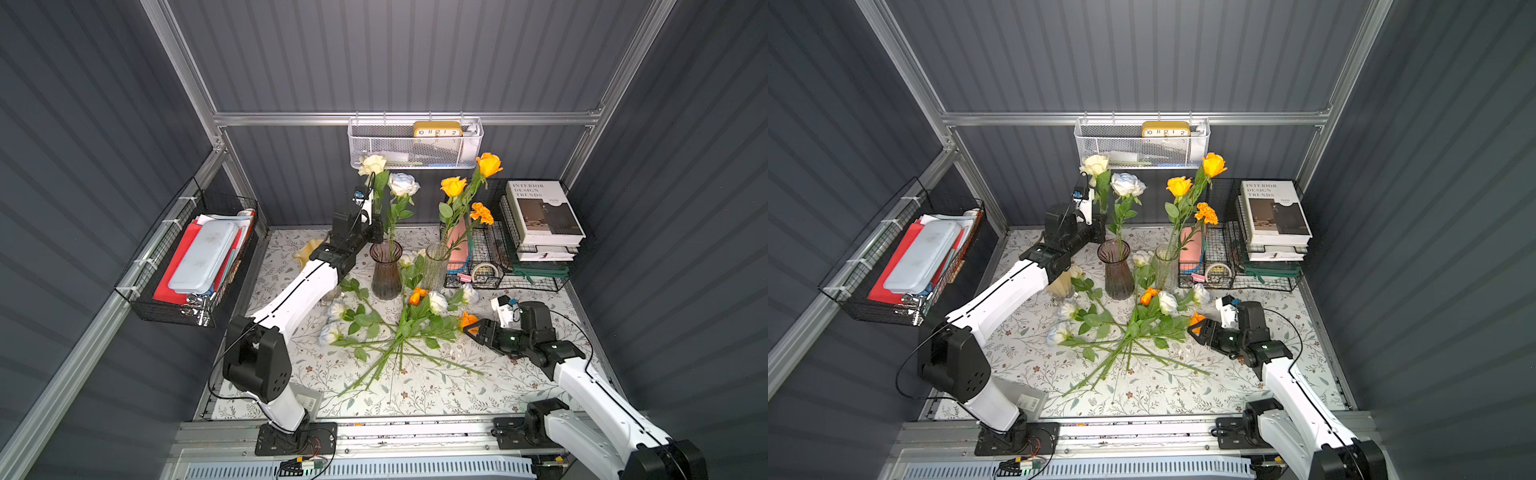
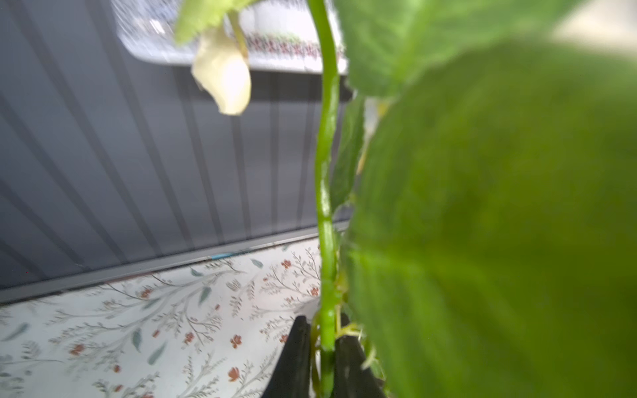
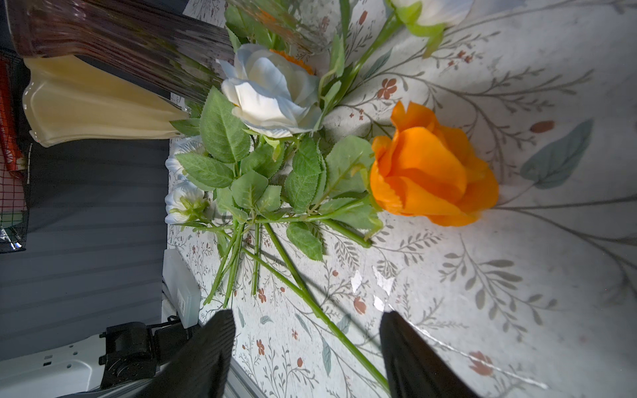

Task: Arrange the flowers in different vases according to their colors
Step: Pick up the flower from the vase, then insert the flower into the vase.

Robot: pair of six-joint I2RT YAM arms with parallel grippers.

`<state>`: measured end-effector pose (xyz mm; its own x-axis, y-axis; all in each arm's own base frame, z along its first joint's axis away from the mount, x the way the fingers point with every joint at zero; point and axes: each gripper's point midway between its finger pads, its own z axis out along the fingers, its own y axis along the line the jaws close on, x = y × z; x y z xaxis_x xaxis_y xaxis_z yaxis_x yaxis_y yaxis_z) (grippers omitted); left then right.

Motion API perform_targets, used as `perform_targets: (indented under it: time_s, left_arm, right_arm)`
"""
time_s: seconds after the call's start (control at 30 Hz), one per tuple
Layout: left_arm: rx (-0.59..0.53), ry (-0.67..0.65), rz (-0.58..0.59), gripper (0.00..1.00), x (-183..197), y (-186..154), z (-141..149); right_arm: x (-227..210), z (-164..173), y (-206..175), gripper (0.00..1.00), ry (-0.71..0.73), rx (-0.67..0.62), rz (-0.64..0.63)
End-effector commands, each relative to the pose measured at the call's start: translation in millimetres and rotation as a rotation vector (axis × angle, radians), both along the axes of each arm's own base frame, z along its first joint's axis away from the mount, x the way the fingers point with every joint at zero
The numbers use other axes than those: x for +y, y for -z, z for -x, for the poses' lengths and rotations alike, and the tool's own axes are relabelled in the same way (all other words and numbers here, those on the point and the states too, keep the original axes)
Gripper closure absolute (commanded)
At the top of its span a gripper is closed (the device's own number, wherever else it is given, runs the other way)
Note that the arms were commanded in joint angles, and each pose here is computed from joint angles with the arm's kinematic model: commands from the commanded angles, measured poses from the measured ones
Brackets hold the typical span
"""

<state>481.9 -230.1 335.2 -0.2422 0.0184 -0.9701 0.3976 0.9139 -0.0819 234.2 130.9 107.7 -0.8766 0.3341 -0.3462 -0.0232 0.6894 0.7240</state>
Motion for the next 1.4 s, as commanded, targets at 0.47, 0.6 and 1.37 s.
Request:
perform_targets:
  time_s: [0.47,0.6,1.37]
  left_arm:
    - [-0.33,-0.392,-0.075,0.81,117.5,-174.2,28.6]
    - [-0.362,-0.501,-0.075,0.82,158.2,-167.7,34.6]
    - [-0.367,-0.333,0.064,0.48,152.4,-132.7,67.5]
  right_arm:
    - [2.2,-2.5,-6.1,0.29,-0.019,-0.02,-0.004]
    - [3.1,-3.0,-5.5,0.29,-0.024,-0.015,-0.007]
    - [2.3,-4.3,0.9,0.28,-0.022,0.0,0.003]
